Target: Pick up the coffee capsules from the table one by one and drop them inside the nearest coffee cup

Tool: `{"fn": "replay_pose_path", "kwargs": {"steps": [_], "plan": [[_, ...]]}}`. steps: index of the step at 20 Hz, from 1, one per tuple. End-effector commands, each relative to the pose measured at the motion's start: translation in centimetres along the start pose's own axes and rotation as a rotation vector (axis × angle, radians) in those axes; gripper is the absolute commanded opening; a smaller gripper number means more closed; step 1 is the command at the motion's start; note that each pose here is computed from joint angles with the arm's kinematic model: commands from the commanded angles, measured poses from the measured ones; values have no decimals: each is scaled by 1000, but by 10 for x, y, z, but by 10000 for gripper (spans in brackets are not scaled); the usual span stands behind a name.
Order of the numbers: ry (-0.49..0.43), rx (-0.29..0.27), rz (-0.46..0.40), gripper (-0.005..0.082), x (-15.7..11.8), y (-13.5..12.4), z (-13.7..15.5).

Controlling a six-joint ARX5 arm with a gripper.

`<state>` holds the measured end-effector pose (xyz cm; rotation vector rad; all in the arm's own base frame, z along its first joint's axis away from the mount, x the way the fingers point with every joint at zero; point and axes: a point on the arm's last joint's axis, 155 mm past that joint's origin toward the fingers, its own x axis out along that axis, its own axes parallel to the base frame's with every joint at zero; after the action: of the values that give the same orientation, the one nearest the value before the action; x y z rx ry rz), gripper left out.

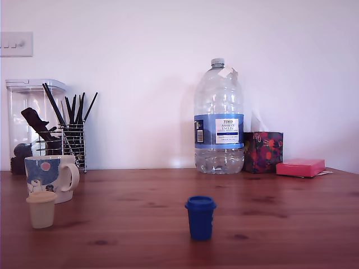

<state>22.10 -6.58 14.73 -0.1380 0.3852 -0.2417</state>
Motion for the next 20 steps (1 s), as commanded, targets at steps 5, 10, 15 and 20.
{"fn": "replay_pose_path", "kwargs": {"steps": [5, 10, 15, 20], "plan": [[22, -5, -5, -20, 6, 0, -8], [12, -6, -14, -20, 7, -2, -5], [69, -5, -53, -20, 31, -12, -8], [220, -2, -100, -20, 62, -23, -40]]}}
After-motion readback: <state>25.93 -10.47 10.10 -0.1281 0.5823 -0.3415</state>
